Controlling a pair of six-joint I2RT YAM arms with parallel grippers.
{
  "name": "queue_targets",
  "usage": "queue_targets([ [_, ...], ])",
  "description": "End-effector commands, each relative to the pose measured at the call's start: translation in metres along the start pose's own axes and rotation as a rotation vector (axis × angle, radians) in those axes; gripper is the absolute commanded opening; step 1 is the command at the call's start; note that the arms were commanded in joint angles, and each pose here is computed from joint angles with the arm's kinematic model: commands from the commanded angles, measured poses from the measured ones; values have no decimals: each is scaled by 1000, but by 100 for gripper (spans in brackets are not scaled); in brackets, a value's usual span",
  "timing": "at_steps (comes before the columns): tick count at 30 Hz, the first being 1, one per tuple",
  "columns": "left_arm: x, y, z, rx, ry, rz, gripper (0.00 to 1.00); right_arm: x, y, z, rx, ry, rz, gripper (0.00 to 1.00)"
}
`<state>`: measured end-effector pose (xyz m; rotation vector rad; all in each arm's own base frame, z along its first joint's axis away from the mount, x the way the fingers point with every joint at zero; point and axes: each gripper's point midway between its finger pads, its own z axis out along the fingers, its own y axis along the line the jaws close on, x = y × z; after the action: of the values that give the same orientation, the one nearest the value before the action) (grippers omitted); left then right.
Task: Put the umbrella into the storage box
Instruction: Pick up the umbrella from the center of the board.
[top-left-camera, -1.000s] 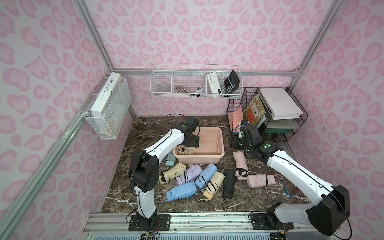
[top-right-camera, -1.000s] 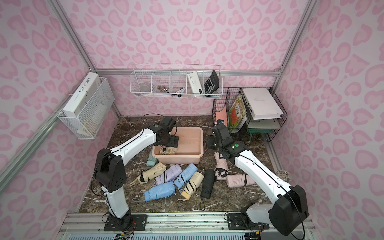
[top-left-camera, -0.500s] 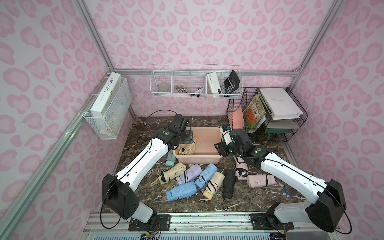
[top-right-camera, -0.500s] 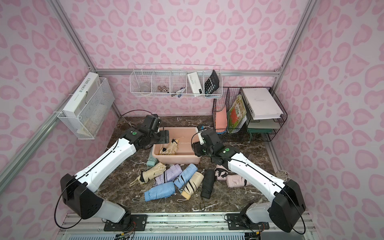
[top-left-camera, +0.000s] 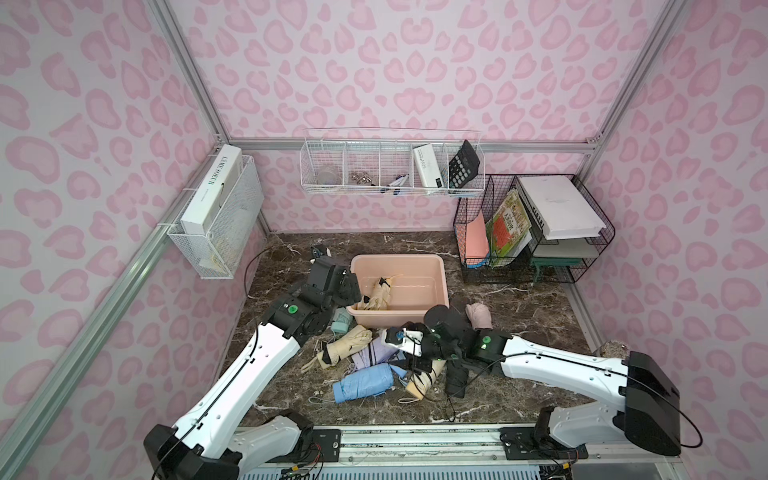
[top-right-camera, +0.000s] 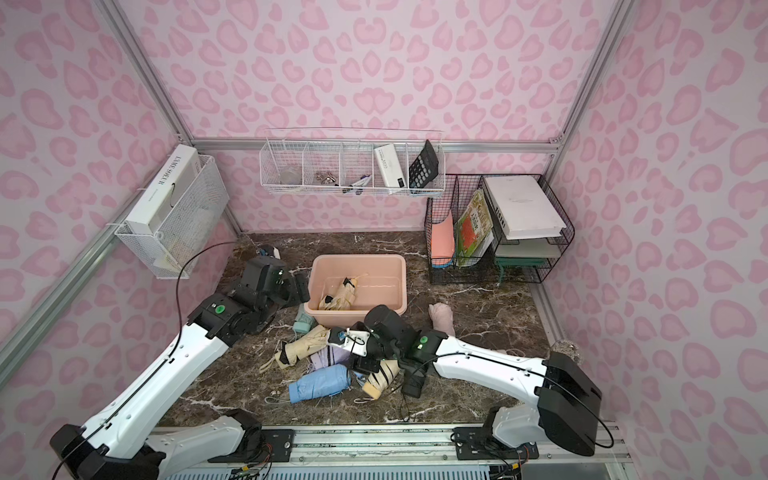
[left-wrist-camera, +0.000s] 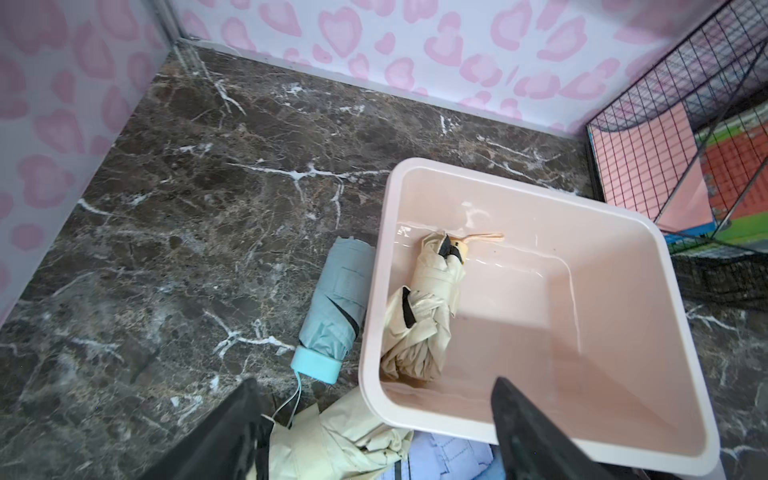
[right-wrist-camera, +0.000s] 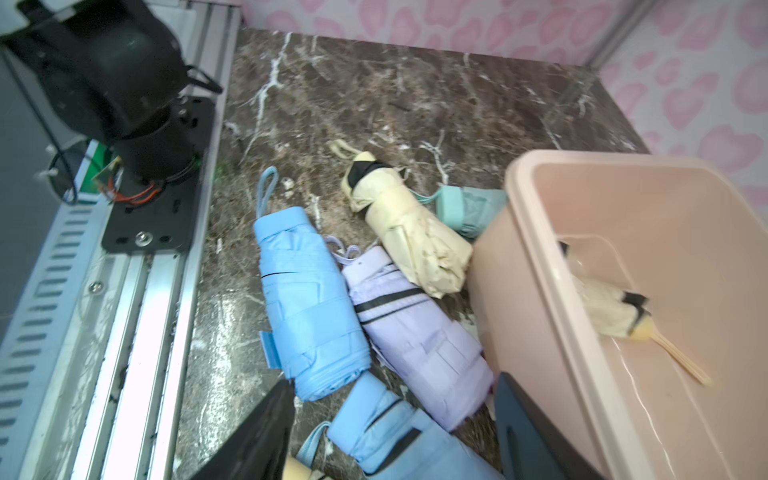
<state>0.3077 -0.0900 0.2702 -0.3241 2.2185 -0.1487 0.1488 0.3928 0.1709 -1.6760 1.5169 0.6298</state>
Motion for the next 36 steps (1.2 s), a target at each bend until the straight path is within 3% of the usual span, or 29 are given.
queue_targets([
  [1,0,23,-12,-73,-35,-69,87,-4,25,22,-107,3,-178,70],
  [7,7,48,-33,-116,-56,-110,87,19,51,61,-214,132,-260,73],
  [13,15,64,-46,-138,-68,-148,87,35,63,82,-263,180,-246,75],
  [36,25,76,-55,-155,-58,-207,87,64,69,123,-313,320,-235,74],
])
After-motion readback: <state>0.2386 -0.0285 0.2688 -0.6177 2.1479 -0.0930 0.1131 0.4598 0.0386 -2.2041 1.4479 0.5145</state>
